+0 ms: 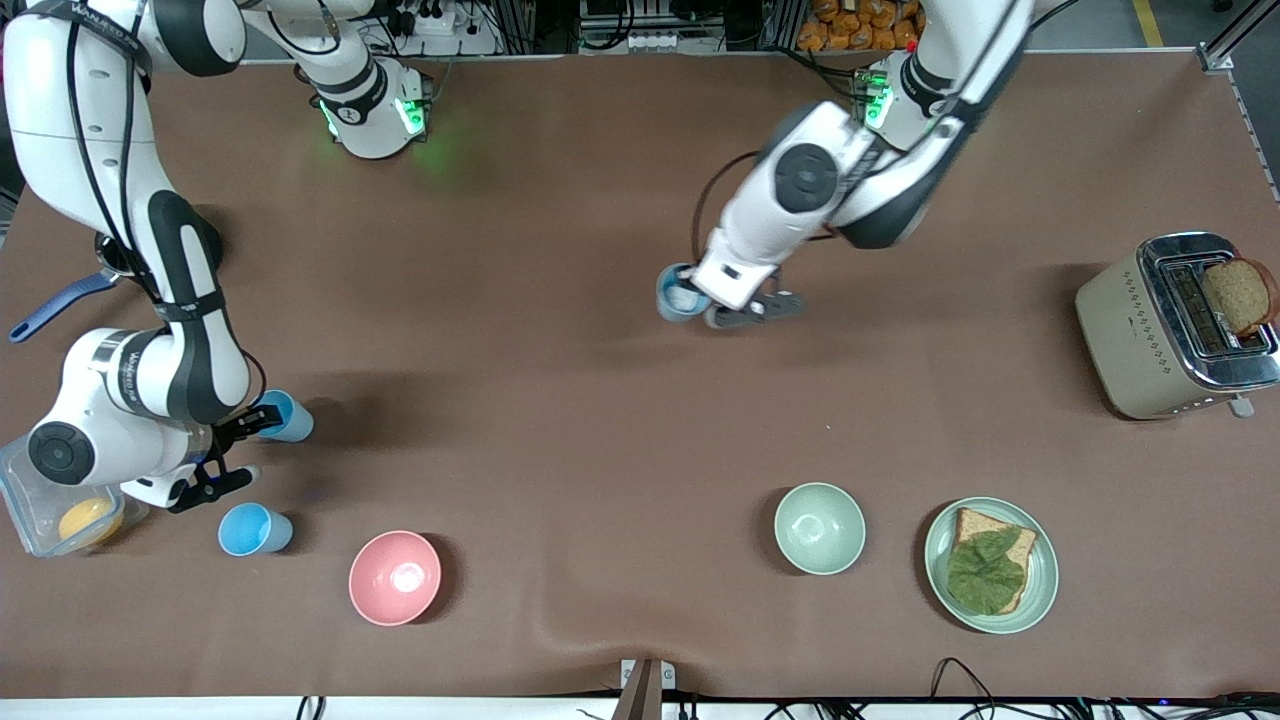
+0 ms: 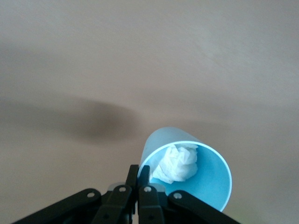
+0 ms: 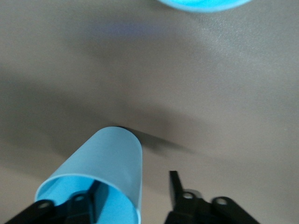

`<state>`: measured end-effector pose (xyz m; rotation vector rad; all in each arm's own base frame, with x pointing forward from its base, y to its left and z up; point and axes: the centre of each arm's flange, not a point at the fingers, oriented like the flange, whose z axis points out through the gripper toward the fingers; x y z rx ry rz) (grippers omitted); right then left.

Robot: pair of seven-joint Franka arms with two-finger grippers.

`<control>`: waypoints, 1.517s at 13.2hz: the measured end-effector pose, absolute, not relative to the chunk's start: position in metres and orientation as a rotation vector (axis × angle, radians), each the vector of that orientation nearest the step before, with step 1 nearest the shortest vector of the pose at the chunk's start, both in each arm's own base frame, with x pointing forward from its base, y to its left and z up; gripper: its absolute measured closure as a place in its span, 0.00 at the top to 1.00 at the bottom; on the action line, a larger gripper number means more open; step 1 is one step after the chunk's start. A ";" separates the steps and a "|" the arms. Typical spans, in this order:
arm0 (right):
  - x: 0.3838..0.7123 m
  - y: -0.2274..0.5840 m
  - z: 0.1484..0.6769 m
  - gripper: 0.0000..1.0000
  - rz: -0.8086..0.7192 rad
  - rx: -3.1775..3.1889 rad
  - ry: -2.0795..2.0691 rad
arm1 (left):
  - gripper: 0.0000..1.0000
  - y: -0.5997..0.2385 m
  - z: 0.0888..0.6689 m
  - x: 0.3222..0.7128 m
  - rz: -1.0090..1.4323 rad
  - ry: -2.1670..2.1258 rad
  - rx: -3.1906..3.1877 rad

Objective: Stack blue cups with both arms
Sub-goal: 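Set the cup down with the left gripper while the right gripper carries its cup, then withdraw the left gripper while the right gripper brings its cup above the placed cup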

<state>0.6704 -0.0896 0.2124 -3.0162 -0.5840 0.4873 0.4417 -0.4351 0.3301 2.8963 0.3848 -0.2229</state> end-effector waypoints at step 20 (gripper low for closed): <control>0.676 0.109 0.342 0.04 0.281 -2.801 -1.262 | 1.00 -0.517 0.345 0.443 0.066 0.627 3.060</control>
